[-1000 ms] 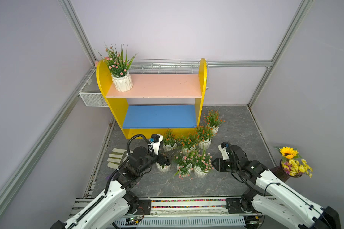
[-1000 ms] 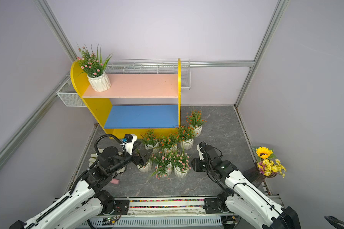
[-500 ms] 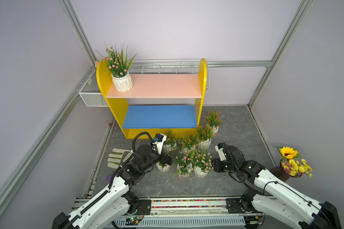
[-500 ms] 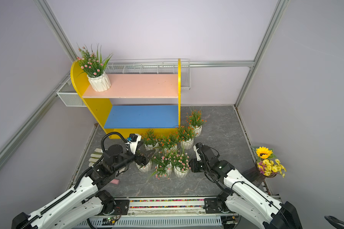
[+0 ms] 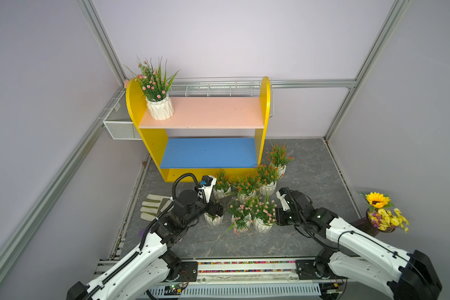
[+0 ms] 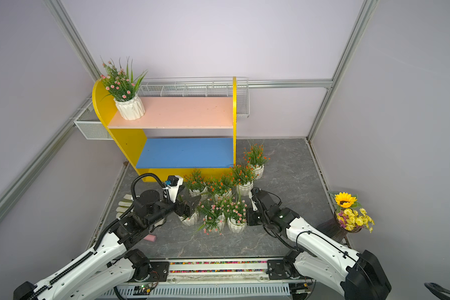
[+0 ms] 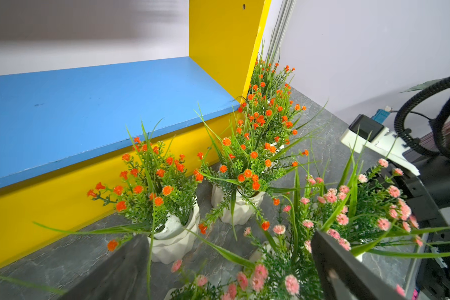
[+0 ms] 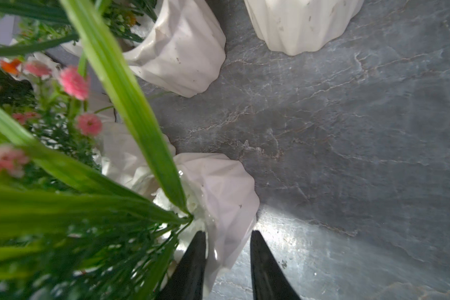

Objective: Place the baby's breath potted plants on the rack by color
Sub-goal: Pick up the baby's breath potted plant from the center of the board.

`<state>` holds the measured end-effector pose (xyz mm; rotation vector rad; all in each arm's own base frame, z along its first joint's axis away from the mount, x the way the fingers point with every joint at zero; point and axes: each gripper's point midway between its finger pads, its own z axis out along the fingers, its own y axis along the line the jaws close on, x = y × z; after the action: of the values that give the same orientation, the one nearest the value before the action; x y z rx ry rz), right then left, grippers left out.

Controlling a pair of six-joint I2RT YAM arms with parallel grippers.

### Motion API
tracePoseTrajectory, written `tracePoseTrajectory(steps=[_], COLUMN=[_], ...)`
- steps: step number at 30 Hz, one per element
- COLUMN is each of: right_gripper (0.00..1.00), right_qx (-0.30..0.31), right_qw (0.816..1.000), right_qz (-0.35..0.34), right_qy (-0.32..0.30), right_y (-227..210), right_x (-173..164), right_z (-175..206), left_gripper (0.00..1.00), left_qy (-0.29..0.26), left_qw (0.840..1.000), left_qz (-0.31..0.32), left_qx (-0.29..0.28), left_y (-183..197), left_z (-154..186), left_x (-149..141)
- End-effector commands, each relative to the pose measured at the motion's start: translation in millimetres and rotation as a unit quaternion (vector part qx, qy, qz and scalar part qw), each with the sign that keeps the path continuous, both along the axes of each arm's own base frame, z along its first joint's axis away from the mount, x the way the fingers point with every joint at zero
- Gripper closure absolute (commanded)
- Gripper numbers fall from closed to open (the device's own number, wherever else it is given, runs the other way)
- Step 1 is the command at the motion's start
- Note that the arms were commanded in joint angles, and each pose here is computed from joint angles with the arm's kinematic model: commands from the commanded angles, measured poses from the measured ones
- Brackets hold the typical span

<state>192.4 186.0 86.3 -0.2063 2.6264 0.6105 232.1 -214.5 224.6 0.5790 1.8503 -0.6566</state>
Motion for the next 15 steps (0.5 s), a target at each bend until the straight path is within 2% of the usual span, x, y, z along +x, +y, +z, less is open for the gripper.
tracePoseTrajectory(steps=[1, 15], right_gripper=[0.69, 0.73], right_qx=[-0.013, -0.064], right_qw=[1.0, 0.998], right_qz=[-0.015, -0.012], right_qy=[-0.007, -0.003], right_y=[0.3, 4.3], right_x=[5.7, 9.9], right_z=[4.6, 0.0], left_gripper=[0.0, 0.0], left_qy=[-0.019, -0.016], left_qw=[1.0, 1.0], left_qz=[0.001, 0.001], left_qx=[-0.009, -0.009], left_y=[-0.4, -0.4], left_z=[19.4, 18.1], left_x=[0.7, 0.2])
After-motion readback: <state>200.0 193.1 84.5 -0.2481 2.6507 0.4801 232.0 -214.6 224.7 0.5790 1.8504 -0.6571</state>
